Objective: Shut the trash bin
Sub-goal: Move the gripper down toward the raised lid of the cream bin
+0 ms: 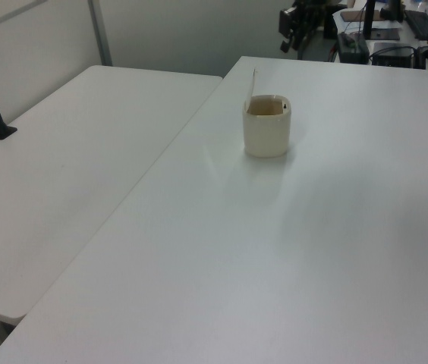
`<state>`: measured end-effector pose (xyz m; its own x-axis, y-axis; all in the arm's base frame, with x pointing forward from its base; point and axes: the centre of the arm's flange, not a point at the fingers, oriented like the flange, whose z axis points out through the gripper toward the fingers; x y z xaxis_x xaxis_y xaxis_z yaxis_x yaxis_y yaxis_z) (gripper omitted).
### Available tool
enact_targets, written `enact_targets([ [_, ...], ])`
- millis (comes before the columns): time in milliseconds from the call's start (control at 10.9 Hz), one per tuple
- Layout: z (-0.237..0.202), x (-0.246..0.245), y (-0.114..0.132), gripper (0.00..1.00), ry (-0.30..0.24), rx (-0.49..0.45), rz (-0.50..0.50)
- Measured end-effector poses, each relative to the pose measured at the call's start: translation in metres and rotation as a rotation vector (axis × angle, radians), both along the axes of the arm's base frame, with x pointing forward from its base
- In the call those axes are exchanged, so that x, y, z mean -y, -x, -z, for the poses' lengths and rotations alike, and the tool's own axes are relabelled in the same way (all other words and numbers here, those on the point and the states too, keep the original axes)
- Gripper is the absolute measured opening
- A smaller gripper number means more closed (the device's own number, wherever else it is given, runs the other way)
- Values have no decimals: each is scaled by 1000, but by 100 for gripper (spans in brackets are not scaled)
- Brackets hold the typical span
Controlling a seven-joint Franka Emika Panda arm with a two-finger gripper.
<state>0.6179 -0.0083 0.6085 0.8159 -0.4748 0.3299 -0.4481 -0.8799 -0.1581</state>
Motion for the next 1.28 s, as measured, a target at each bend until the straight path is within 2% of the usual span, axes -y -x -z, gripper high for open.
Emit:
enact_targets([
  [183,6,3,-25,2,-56,59,153],
  [457,20,23,-59,1,-163,187,400],
  [548,29,27,-67,1,-183,213,440],
  [731,51,26,-80,1,-209,234,481],
  [914,71,24,-89,1,-209,224,491],
  [1280,71,22,-91,1,-209,226,487],
])
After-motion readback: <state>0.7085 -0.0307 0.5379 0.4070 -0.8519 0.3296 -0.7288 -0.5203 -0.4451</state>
